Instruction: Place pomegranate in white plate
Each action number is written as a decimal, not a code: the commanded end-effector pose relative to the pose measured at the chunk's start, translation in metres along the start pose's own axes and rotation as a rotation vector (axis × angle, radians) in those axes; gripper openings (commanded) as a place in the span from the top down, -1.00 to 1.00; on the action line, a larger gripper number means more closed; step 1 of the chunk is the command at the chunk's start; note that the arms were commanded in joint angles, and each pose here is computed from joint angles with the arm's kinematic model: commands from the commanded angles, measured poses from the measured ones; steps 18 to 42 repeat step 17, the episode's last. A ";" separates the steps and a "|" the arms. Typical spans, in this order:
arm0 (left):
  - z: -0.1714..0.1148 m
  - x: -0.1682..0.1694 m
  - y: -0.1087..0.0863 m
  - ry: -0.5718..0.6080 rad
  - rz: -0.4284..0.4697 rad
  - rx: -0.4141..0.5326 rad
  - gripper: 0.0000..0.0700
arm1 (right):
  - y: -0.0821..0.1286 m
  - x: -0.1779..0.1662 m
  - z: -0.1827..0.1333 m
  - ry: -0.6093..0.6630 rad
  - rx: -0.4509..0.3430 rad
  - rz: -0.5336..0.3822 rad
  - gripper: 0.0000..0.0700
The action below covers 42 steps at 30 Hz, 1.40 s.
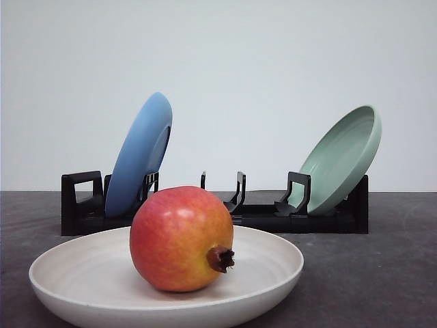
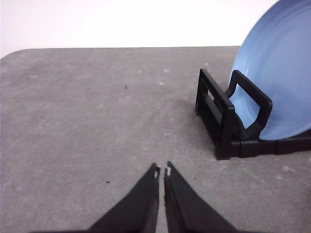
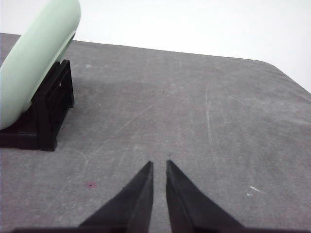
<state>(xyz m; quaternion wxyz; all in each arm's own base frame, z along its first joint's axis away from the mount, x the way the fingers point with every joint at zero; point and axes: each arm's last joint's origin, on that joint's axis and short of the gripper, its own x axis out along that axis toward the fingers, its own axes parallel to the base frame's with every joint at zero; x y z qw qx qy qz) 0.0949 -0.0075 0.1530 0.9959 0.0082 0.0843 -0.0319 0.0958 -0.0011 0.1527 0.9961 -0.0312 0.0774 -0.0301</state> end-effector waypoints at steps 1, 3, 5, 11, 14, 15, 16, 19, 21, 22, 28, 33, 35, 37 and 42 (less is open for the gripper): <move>-0.003 0.001 0.000 0.009 -0.002 0.006 1.00 | 0.000 0.000 0.000 -0.004 -0.007 -0.006 0.87; -0.003 0.001 0.000 0.009 -0.003 0.006 1.00 | 0.000 0.000 0.000 -0.004 -0.007 -0.006 0.87; -0.003 0.001 0.000 0.009 -0.003 0.006 1.00 | 0.000 0.000 0.000 -0.004 -0.007 -0.006 0.87; -0.003 0.001 0.000 0.009 -0.002 0.006 1.00 | 0.000 0.000 0.000 -0.004 -0.007 -0.006 0.87; -0.003 0.001 0.000 0.009 -0.002 0.006 1.00 | 0.000 0.000 0.000 -0.004 -0.007 -0.006 0.87; -0.003 0.001 0.000 0.009 -0.002 0.006 1.00 | 0.000 0.000 0.000 -0.004 -0.007 -0.006 0.87; -0.003 0.001 0.000 0.009 -0.003 0.006 1.00 | 0.000 0.000 0.000 -0.004 -0.007 -0.006 0.87; -0.003 0.001 0.000 0.009 -0.002 0.006 1.00 | 0.000 0.000 0.000 -0.004 -0.007 -0.006 0.87; -0.003 0.001 0.000 0.009 -0.002 0.006 1.00 | 0.000 0.000 0.000 -0.004 -0.007 -0.006 0.87; -0.003 0.001 0.000 0.009 -0.002 0.006 1.00 | 0.000 0.000 0.000 -0.004 -0.007 -0.006 0.87; -0.003 0.001 0.000 0.009 -0.002 0.006 1.00 | 0.000 0.000 0.000 -0.004 -0.007 -0.006 0.87; -0.003 0.001 0.000 0.009 -0.002 0.006 1.00 | 0.000 0.000 0.000 -0.004 -0.007 -0.006 0.87; -0.003 0.001 0.000 0.009 -0.002 0.006 1.00 | 0.000 0.000 0.000 -0.004 -0.007 -0.006 0.87; -0.003 0.001 0.000 0.009 -0.002 0.006 1.00 | 0.000 0.000 0.000 -0.004 -0.007 -0.006 0.87; -0.003 0.001 0.000 0.009 -0.002 0.006 1.00 | 0.000 0.000 0.000 -0.004 -0.007 -0.006 0.87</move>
